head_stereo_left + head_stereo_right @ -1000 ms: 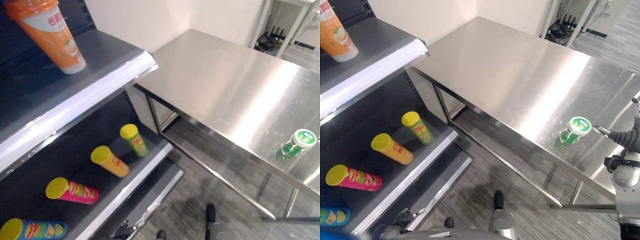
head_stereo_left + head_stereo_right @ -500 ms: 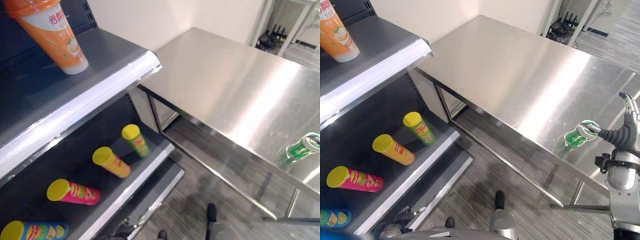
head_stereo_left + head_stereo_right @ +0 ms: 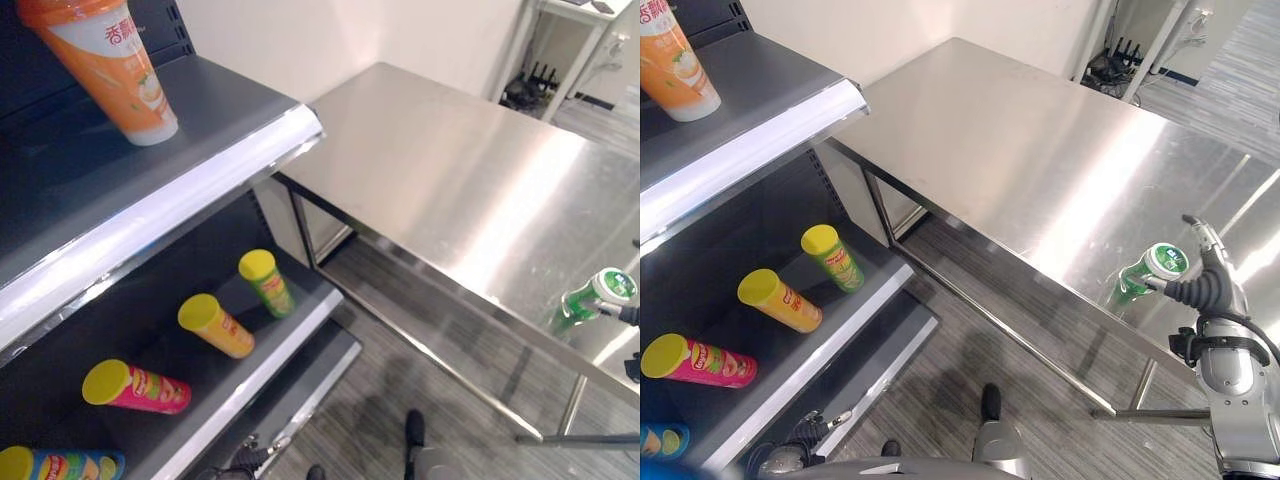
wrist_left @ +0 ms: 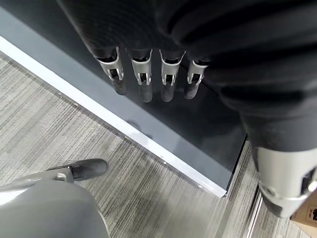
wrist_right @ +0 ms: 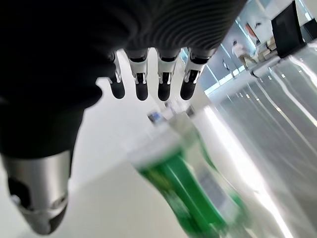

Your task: Put the goods on the table back onto the shelves and tidy them up.

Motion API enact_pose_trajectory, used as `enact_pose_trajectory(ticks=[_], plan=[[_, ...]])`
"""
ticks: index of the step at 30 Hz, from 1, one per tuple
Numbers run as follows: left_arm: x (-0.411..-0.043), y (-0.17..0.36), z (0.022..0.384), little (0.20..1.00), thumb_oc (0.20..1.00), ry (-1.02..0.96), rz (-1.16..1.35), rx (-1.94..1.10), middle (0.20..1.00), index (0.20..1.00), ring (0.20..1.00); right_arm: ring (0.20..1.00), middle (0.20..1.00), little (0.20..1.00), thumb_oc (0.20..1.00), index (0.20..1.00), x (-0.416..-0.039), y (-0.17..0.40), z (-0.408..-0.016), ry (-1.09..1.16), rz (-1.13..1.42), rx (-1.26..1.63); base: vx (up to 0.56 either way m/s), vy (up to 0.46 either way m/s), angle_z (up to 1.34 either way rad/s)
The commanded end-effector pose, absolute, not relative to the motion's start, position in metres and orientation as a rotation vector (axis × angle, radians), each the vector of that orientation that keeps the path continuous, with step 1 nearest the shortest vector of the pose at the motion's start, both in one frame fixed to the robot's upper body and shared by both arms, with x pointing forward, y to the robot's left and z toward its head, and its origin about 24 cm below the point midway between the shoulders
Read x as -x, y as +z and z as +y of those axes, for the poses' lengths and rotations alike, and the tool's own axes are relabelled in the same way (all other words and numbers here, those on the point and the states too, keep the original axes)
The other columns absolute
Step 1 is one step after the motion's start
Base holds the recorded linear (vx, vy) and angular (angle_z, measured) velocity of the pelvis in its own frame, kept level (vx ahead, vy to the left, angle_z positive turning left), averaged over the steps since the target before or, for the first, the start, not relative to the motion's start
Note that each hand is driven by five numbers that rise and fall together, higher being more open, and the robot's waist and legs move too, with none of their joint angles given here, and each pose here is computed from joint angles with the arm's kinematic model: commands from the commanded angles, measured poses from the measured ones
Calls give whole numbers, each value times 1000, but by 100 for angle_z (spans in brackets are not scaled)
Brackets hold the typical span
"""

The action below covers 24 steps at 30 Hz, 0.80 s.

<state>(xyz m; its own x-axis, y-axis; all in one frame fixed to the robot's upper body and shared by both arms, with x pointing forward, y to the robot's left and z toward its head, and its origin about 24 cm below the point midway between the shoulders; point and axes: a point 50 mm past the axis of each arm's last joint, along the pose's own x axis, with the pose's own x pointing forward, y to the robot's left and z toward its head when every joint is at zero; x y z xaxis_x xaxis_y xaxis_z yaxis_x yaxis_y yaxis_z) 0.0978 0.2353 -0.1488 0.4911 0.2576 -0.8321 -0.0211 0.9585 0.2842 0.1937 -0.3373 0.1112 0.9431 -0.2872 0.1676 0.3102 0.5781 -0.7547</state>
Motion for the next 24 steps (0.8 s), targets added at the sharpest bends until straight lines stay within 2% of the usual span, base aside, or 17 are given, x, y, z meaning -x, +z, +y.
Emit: enact_pose_trajectory(ticks=[1, 14, 15, 16, 17, 24], plan=[[-116, -136, 262, 1000, 1000, 204, 983, -315, 1000, 1000, 1000, 1000, 1000, 1000, 1000, 1000, -200, 138, -336, -369, -143, 938, -19, -7, -13], [-116, -136, 261, 1000, 1000, 194, 984, -322, 1000, 1000, 1000, 1000, 1000, 1000, 1000, 1000, -196, 129, -347, -406, -64, 990, -1, -1, -1], [-116, -137, 261, 1000, 1000, 196, 985, -322, 1000, 1000, 1000, 595, 595, 595, 595, 595, -196, 129, -347, -408, -67, 990, 0, 0, 0], [-116, -136, 261, 1000, 1000, 197, 985, -324, 1000, 1000, 1000, 238, 238, 238, 238, 238, -196, 128, -348, -413, -62, 992, 0, 0, 0], [-116, -136, 261, 1000, 1000, 198, 986, -323, 1000, 1000, 1000, 200, 200, 200, 200, 200, -196, 128, -348, -422, -62, 998, 0, 0, 0], [-112, -138, 262, 1000, 1000, 206, 999, -321, 1000, 1000, 1000, 200, 200, 200, 200, 200, -199, 126, -349, -440, -58, 1011, 0, 0, 0]])
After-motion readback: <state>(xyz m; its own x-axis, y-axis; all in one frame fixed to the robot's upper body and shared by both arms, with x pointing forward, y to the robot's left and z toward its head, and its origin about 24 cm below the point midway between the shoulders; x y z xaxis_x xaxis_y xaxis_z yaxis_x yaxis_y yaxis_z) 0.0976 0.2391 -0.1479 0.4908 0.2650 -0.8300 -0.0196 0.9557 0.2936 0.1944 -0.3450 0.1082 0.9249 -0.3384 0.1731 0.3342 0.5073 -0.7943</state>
